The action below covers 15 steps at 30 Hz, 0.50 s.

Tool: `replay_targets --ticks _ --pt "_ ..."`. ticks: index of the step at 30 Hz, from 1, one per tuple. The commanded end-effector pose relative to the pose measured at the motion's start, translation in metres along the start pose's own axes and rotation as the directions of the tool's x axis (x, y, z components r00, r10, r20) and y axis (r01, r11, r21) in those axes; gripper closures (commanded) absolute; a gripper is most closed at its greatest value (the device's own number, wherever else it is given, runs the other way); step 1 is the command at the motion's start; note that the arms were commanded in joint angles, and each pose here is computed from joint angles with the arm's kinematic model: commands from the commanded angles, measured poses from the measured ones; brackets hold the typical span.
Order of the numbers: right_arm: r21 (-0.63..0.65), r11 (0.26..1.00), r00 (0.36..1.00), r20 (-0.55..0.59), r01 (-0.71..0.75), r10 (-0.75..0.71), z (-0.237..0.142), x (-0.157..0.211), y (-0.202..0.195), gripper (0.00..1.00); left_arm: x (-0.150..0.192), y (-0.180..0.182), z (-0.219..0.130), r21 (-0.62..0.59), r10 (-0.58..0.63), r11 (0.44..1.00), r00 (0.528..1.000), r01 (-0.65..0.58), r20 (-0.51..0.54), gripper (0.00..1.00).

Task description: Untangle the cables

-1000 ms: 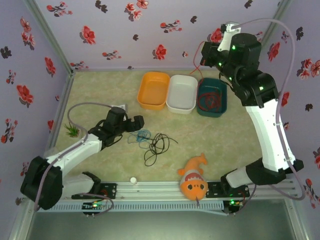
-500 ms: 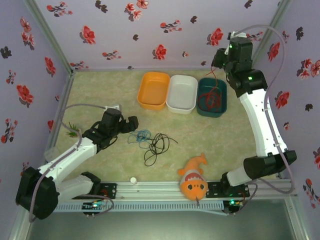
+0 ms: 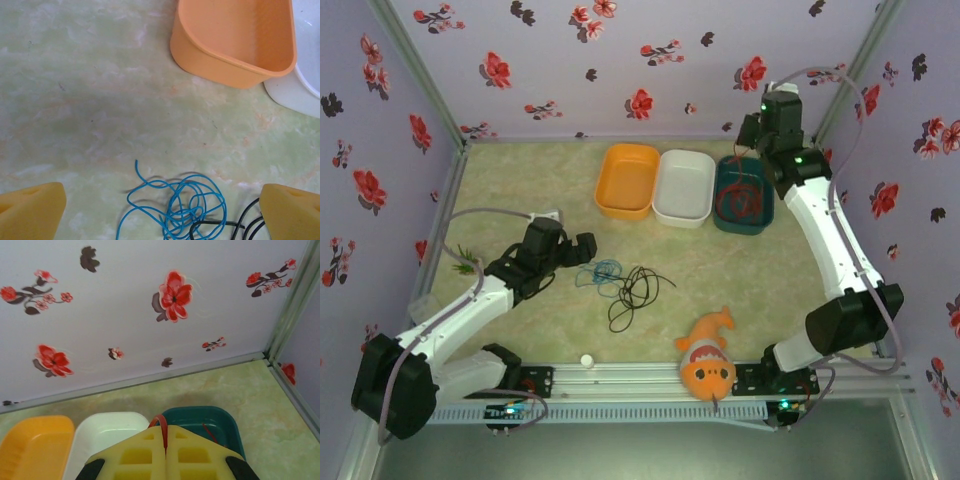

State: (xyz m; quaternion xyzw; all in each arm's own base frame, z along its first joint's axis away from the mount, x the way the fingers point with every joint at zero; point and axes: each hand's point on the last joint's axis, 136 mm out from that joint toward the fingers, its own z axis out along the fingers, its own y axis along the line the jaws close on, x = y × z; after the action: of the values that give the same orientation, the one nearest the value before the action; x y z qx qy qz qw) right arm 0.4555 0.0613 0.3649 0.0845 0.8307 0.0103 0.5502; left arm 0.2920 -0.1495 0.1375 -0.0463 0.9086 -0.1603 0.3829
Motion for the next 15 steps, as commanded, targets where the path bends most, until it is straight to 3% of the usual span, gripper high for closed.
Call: replay_targets --ticks 1,15 --pt "0.06 0.998 0.998 0.062 0.019 -0.023 0.007 -0.002 -0.013 1.0 0.002 0.01 0.0 -0.03 -0.01 1.0 1.0 0.01 0.014 0.0" --pt "0.179 0.976 0.992 -0.005 0.123 -0.124 0.027 0.063 -0.049 1.0 0.014 -0.005 0.022 0.037 -0.058 0.997 0.997 0.06 -0.05 0.0"
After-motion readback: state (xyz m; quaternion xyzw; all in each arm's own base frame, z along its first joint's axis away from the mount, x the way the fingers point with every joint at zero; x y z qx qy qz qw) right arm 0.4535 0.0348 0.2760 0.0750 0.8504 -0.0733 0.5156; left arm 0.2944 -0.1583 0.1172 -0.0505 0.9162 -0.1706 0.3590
